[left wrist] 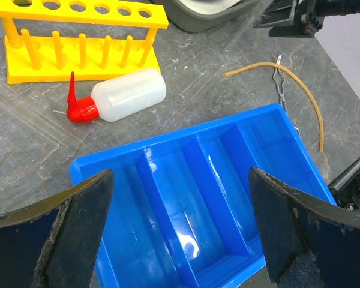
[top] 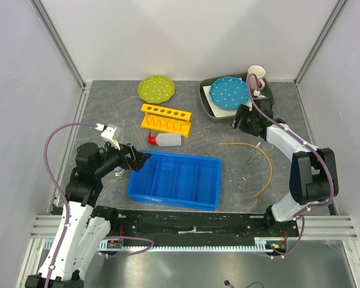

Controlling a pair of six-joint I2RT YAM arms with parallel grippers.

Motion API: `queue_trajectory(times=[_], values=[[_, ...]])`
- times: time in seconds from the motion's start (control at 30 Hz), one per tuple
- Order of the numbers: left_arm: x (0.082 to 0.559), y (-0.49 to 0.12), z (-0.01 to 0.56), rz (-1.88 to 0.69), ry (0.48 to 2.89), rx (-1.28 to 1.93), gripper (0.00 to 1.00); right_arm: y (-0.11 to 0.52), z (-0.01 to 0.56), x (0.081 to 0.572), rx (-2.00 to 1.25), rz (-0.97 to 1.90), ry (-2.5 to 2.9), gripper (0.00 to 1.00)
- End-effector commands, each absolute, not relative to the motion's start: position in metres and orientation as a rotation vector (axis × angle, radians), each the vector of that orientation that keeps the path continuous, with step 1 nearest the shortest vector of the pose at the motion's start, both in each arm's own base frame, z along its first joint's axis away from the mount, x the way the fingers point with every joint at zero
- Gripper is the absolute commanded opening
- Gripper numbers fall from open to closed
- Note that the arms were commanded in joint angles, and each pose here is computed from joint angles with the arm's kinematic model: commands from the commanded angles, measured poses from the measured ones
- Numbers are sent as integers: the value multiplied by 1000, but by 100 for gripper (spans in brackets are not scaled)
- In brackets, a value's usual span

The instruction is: Organize the chemistry lab equipment

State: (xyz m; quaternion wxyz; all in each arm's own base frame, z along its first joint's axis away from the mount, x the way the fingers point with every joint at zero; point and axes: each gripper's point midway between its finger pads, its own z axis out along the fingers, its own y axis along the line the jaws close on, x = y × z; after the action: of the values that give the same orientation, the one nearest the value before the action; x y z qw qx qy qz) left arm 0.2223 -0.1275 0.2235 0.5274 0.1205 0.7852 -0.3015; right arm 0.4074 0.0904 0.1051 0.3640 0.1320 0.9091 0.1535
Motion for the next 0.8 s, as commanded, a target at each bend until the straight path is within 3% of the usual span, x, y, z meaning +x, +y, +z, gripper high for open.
queue_trajectory(times=[0.0, 0.77], values=[[229, -126, 234, -678, 1826, 318, 100, 81, 95, 426, 454, 248, 2325, 79], [231, -125, 230, -672, 1837, 323, 100, 71, 33, 450, 467, 9, 2432, 82]])
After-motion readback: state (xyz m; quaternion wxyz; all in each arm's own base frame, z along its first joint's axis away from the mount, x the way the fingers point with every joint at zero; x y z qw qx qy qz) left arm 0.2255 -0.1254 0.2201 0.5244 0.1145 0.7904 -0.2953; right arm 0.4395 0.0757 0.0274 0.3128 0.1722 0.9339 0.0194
